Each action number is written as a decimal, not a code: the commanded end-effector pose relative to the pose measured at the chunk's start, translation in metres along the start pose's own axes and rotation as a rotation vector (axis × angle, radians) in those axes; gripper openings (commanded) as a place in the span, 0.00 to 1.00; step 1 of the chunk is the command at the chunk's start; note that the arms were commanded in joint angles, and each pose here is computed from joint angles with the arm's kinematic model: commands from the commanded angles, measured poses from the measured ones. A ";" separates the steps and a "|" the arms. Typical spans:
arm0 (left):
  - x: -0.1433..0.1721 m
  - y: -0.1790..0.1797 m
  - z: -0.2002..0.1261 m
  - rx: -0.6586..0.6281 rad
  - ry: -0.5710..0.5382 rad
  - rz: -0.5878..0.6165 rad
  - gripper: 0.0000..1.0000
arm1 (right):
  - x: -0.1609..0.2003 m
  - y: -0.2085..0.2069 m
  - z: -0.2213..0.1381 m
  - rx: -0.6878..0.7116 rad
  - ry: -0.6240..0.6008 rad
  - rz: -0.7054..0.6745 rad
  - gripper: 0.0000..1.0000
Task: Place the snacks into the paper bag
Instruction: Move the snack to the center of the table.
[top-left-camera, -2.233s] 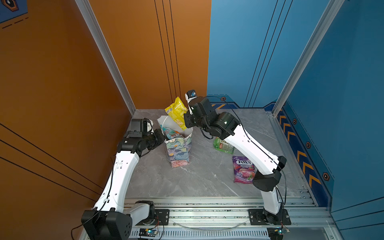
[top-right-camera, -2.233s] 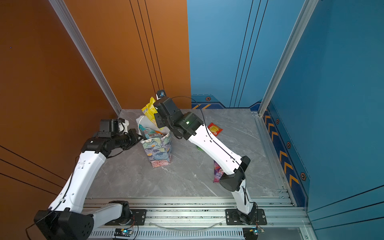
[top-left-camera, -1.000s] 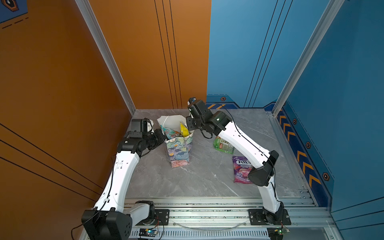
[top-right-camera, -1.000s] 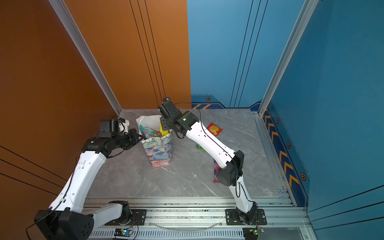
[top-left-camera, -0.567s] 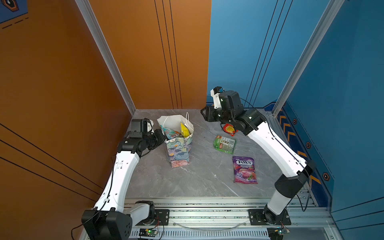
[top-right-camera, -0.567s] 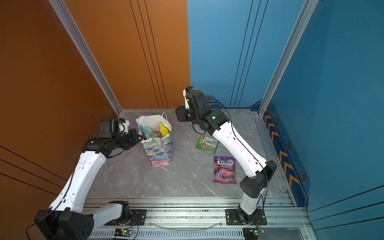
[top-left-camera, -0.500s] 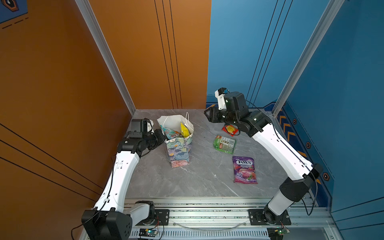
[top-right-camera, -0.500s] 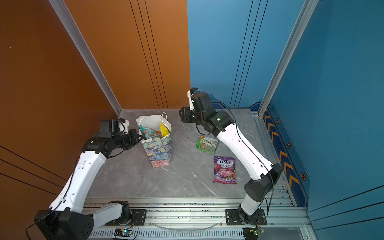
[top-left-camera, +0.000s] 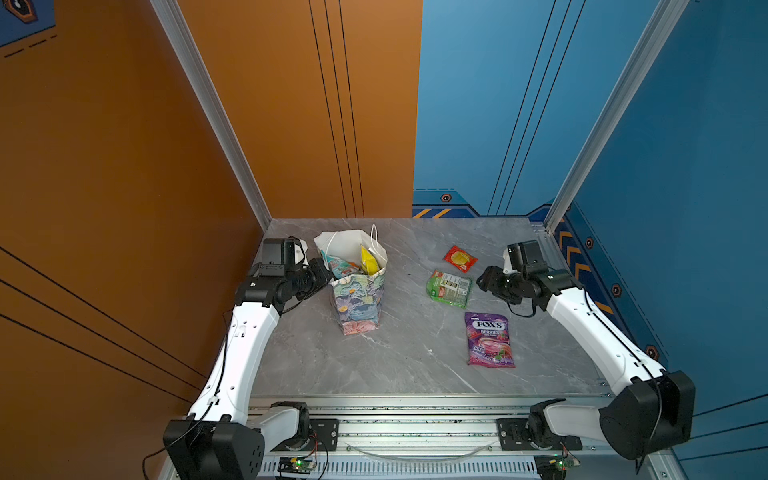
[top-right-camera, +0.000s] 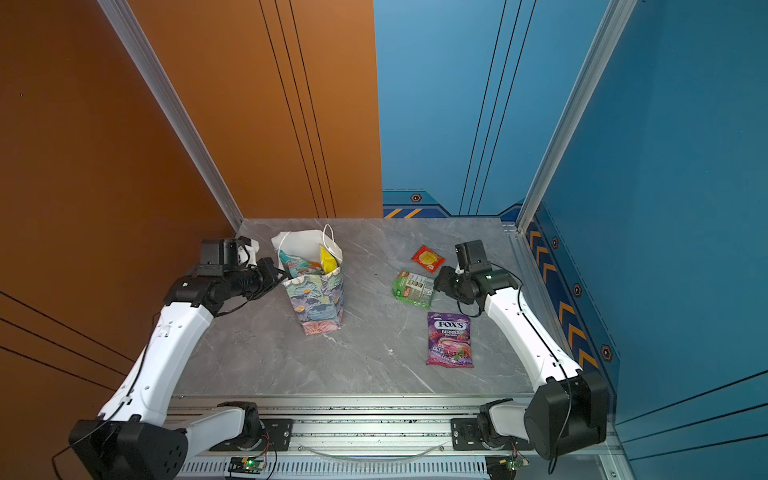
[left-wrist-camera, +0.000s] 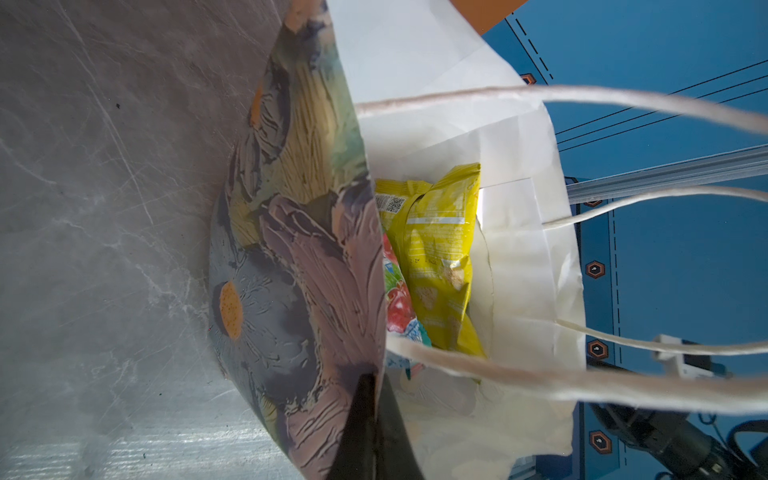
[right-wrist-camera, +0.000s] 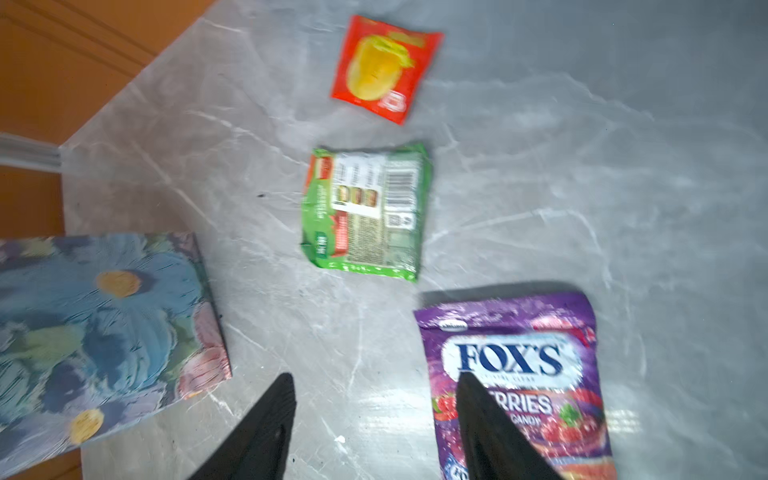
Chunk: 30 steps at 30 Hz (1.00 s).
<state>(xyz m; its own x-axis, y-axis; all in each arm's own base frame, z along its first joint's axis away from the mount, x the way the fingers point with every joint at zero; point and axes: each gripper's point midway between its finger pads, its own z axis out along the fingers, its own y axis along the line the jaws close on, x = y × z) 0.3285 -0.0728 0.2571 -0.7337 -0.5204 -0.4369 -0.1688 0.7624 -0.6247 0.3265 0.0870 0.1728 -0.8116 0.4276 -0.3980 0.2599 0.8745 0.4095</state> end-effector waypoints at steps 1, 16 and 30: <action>0.004 0.000 -0.001 0.020 0.011 -0.009 0.00 | 0.021 -0.030 -0.003 0.049 0.046 0.057 0.76; 0.004 0.000 -0.003 0.022 0.003 -0.007 0.00 | 0.078 -0.103 0.035 0.176 0.165 0.207 0.85; 0.004 0.000 -0.003 0.023 0.006 -0.012 0.00 | 0.104 -0.088 0.059 0.087 0.206 0.245 0.82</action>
<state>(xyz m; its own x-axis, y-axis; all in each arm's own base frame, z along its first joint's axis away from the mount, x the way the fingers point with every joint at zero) 0.3271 -0.0725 0.2576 -0.7315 -0.5247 -0.4353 -0.1681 0.7576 -0.6307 0.2455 0.0571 0.0498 -0.8094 0.5729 -0.1288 0.4993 0.7869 0.3626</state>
